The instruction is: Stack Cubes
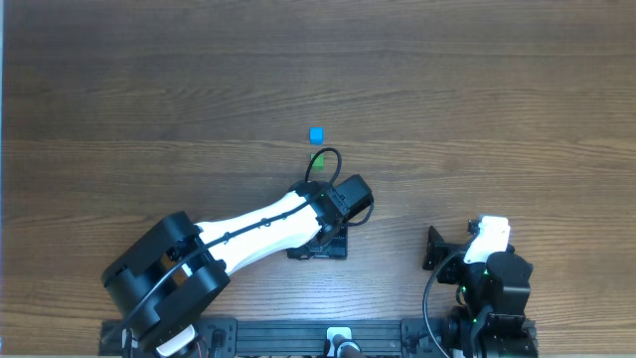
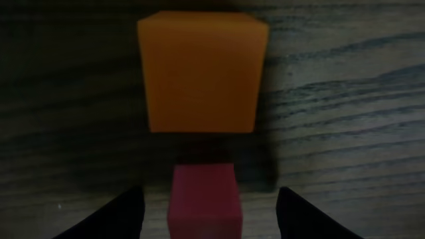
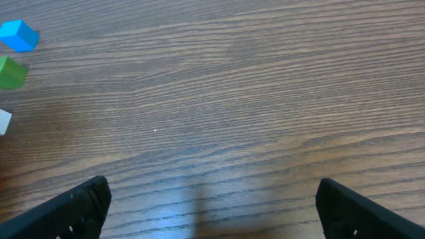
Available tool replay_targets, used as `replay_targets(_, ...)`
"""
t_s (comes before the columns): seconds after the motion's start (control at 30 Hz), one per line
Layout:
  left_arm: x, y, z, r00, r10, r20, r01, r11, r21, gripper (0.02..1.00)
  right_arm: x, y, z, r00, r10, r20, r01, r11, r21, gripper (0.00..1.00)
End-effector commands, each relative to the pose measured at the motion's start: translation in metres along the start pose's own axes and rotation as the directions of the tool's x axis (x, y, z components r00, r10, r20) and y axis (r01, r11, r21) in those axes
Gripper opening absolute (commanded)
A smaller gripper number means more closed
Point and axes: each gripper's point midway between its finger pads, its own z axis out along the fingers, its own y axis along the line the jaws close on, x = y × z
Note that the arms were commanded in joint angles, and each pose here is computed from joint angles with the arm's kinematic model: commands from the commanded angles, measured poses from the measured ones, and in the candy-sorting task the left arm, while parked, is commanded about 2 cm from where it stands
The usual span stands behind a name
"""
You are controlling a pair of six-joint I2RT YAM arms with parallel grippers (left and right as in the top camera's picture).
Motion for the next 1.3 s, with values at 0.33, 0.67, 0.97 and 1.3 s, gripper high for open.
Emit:
replay_targets(0.33, 0.001, 0.003, 0.004, 1.0, -0.023, -0.003, 0.023, 1.0, -0.018, 0.404, 0.0, 0.0, 0.0, 1.0, -0.002, 0.005, 0.002, 1.0, 0.0, 0.993)
replay_targets(0.67, 0.001, 0.005, 0.003, 1.0, -0.023, -0.001, 0.023, 0.999, -0.024, 0.257, 0.0, 0.0, 0.0, 1.0, -0.002, 0.005, 0.002, 1.0, 0.0, 0.991)
replay_targets(0.97, -0.001, 0.005, 0.001, 1.0, -0.029, -0.003, 0.029, 0.999, -0.026, 0.04, 0.0, 0.0, 0.0, 1.0, -0.002, 0.005, 0.002, 1.0, 0.0, 0.993)
replay_targets(1.3, -0.029, 0.006, -0.053, 0.998, -0.003, 0.068, 0.01, 0.995, -0.104, 0.04, 0.0, 0.0, 0.0, 1.0, -0.002, 0.005, 0.002, 1.0, 0.0, 0.991)
